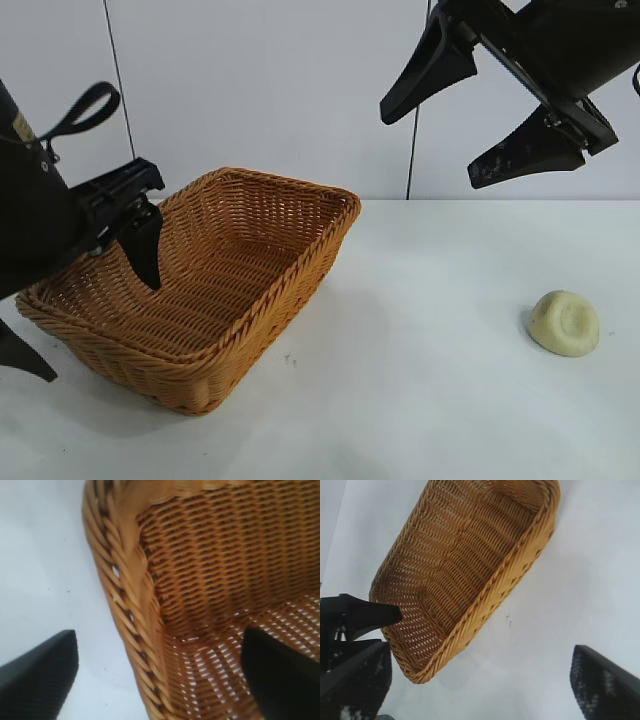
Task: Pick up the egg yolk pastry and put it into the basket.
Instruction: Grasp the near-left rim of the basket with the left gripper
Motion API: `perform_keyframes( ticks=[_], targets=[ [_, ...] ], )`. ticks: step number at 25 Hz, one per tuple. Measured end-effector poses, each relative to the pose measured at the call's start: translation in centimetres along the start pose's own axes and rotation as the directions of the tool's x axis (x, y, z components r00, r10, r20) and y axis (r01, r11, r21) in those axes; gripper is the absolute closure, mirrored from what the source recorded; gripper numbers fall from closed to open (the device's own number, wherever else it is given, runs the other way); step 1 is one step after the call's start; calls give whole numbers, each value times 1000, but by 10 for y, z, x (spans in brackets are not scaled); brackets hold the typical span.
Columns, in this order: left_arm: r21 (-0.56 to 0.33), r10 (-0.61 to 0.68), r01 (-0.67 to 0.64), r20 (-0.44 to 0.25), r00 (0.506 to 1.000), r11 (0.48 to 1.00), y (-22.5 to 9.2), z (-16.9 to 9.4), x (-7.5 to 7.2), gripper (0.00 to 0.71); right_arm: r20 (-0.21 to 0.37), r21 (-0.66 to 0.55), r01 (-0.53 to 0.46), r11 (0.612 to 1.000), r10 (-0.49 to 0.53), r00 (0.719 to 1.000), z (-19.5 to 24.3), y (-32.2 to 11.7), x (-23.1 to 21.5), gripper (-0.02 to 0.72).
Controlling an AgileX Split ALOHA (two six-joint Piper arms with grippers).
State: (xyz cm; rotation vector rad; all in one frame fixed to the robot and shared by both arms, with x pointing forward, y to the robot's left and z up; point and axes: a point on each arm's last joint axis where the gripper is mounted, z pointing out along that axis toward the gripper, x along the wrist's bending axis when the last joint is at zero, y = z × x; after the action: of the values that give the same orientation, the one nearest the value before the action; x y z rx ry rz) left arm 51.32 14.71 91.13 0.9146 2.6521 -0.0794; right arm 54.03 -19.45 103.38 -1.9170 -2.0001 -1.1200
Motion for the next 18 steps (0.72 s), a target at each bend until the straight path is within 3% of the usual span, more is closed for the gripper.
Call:
perform_keyframes(
  ticks=[3, 5, 8, 14, 18],
  targets=[
    [-1, 0, 0, 4, 1000, 1000, 0, 1, 0, 80, 2, 5, 4, 1000, -4, 1000, 0, 0, 0, 13],
    [-1, -1, 1, 5, 1000, 1000, 0, 1, 0, 123, 3, 6, 5, 1000, -5, 1000, 0, -1, 0, 13],
    [-5, -17, 17, -2, 1000, 1000, 5, 1, 1, 246, 3, 6, 5, 1000, -5, 1000, 0, -1, 0, 13],
    [-10, -79, 79, -70, 994, 997, 19, 1, 10, 582, 3, 7, 5, 1000, -5, 1000, 0, -1, 0, 13],
    [-12, -86, 85, -62, 994, 996, 22, 1, 9, 625, 3, 7, 5, 1000, -5, 1000, 0, -1, 0, 13]
  ],
)
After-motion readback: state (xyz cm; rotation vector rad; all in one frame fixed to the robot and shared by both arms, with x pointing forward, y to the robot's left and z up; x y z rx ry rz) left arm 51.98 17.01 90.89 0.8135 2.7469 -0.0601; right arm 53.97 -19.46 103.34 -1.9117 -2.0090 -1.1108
